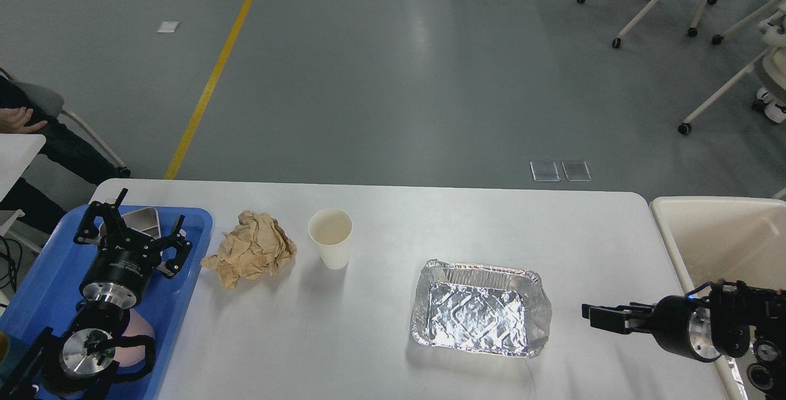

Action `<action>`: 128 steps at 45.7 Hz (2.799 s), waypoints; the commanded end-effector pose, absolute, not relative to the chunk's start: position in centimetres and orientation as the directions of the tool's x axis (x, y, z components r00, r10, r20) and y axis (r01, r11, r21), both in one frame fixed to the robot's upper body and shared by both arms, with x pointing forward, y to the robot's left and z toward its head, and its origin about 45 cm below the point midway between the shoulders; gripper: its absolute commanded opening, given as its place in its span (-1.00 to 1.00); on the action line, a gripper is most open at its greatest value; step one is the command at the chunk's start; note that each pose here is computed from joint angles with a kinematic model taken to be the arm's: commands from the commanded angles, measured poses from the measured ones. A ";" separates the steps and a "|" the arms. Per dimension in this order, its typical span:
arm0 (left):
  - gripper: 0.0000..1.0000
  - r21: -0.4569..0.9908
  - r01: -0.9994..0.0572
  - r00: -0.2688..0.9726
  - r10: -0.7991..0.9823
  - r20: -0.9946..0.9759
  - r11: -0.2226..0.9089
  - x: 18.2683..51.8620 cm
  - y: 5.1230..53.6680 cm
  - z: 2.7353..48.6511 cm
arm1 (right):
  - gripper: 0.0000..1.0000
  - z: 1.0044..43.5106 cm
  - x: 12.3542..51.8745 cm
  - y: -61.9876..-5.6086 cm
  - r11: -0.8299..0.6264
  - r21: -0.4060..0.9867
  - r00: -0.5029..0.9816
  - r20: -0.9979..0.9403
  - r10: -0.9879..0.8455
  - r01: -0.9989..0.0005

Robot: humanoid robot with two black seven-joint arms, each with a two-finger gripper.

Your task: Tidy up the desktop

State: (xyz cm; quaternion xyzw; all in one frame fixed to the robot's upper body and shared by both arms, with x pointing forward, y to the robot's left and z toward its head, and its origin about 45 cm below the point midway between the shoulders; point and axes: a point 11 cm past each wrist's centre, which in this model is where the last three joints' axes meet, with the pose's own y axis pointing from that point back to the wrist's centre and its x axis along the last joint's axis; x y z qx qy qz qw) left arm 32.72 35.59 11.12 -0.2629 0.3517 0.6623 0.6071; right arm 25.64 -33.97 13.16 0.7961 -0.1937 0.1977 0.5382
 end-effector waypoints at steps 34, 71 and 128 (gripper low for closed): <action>0.94 0.171 -0.985 -0.117 0.628 -0.769 0.026 32.5 34.5 10.4 | 1.00 9.3 25.4 -28.4 -0.394 0.816 0.905 0.354 -0.236 -0.422; 0.94 0.173 -0.985 -0.116 0.632 -0.767 0.029 32.4 34.5 10.4 | -0.51 7.8 25.8 -25.4 -0.426 0.820 0.924 0.329 -0.198 -0.383; 0.94 0.199 -0.980 -0.152 0.651 -0.744 -0.002 33.1 34.9 10.7 | -1.00 26.3 33.5 -32.0 -0.439 0.810 0.920 0.365 -0.139 -0.388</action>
